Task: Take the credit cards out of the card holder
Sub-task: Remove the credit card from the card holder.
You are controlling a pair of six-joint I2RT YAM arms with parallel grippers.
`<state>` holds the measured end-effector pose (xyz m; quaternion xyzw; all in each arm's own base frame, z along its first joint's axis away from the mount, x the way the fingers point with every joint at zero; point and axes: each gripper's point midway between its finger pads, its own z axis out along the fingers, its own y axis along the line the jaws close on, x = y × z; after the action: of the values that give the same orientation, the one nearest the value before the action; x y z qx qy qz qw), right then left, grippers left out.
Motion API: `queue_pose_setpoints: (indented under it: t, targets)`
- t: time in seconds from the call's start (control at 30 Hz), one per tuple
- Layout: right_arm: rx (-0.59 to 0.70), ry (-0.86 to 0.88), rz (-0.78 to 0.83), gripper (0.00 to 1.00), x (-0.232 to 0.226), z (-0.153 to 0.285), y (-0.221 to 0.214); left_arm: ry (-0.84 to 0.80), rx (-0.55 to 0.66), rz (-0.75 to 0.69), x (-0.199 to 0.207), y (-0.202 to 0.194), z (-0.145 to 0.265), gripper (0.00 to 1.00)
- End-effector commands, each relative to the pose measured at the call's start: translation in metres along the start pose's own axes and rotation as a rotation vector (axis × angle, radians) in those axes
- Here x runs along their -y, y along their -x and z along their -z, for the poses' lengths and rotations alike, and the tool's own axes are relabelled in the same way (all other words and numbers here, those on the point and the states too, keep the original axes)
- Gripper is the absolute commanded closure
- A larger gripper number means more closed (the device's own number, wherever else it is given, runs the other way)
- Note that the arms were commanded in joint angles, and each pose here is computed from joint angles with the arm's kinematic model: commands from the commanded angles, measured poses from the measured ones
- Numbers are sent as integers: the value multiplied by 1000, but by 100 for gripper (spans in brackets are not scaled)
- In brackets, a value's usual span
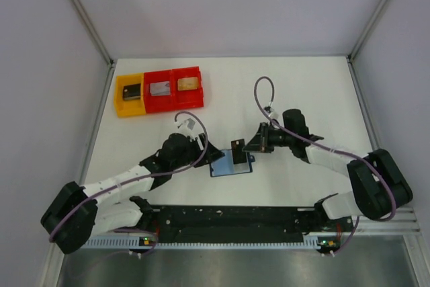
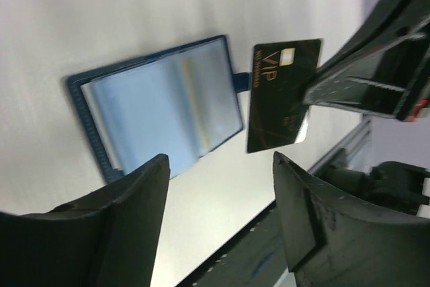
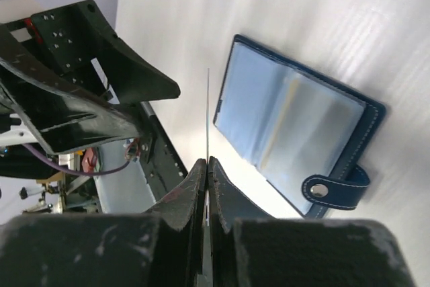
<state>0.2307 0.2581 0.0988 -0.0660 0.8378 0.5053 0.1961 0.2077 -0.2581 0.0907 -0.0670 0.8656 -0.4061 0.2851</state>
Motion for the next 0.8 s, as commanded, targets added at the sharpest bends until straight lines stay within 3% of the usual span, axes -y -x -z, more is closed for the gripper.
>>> queue_pose_setpoints:
  t: [0.0, 0.17, 0.43, 0.77]
  targets:
    - [55, 121, 85, 100, -49, 16, 26, -246, 123, -92, 56, 28, 20, 28]
    - [65, 234, 121, 100, -89, 33, 32, -428, 152, -152, 89, 31, 38, 24]
    - [52, 393, 173, 100, -133, 54, 31, -627, 100, -177, 122, 21, 55, 24]
    - [35, 417, 187, 100, -140, 56, 27, -791, 39, -153, 149, 15, 67, 47]
